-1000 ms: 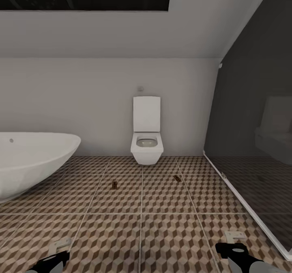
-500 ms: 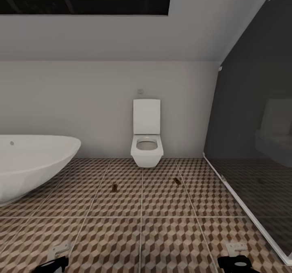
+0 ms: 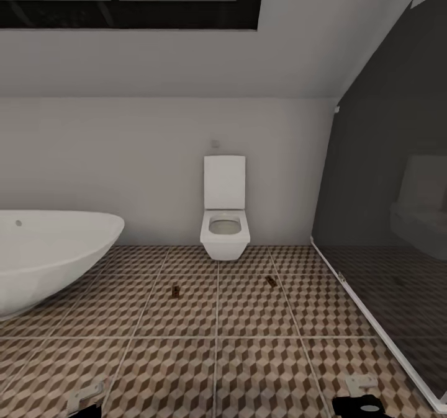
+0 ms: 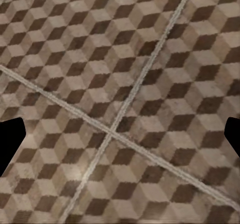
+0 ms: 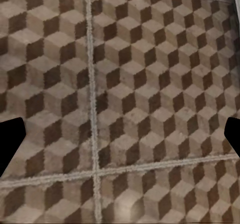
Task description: Take the four mousetraps from the cabinet in the bathroom and place them on the bathroom floor. Make sure all four end up on the same floor surface, and ensure that at least two of them are either under or directly next to the same bathroom sink.
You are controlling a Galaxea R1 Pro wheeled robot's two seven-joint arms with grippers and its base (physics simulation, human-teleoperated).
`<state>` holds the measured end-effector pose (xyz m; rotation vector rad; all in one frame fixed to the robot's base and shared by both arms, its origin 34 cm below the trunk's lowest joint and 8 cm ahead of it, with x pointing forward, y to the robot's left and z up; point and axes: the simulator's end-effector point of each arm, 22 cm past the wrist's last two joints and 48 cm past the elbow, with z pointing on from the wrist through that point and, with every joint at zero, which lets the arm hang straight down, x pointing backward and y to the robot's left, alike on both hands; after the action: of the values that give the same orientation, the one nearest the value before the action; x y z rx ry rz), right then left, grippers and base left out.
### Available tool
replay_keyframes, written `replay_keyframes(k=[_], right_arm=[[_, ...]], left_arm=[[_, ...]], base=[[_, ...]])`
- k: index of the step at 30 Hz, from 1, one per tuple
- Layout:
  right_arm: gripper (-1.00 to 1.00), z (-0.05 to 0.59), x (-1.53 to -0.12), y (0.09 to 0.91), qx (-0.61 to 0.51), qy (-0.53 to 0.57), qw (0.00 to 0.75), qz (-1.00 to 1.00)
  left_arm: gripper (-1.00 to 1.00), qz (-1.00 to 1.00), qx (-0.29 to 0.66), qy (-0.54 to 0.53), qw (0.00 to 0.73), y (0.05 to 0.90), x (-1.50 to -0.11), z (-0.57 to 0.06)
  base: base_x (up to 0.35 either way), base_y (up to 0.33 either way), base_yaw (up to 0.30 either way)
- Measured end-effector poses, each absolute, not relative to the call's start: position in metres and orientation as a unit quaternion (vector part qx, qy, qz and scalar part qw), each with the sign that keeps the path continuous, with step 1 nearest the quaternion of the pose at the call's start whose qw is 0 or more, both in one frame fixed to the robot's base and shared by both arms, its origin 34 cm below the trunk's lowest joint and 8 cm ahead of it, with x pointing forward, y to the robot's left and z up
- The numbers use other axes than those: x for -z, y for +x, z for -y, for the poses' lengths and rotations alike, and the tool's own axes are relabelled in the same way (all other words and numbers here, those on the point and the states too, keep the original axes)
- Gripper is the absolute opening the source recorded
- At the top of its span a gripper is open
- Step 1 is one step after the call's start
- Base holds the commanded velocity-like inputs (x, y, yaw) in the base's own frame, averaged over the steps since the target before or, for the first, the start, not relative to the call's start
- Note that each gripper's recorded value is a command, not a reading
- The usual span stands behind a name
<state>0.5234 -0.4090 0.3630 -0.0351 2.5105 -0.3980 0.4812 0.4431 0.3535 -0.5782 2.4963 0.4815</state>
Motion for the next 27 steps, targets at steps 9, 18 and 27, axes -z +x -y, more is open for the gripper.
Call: replay_keyframes(k=[9, 18, 27], right_arm=[[1.00, 0.405, -0.370, 0.509, 0.142, -0.019, 0.286, -0.947], [1.00, 0.399, -0.385, 0.509, 0.128, -0.023, 0.287, -0.949], [1.00, 0.400, -0.404, 0.511, 0.128, -0.023, 0.287, -0.949]], left_arm=[[1.00, -0.927, -0.168, -0.215, 0.258, 0.476, -0.365, -0.439], [1.00, -0.929, -0.163, -0.214, 0.254, 0.473, -0.380, -0.436], [1.00, -0.929, -0.162, -0.214, 0.254, 0.476, -0.398, -0.436]], base=[[0.000, 0.000, 0.000], [0.000, 0.000, 0.000], [0.000, 0.000, 0.000]])
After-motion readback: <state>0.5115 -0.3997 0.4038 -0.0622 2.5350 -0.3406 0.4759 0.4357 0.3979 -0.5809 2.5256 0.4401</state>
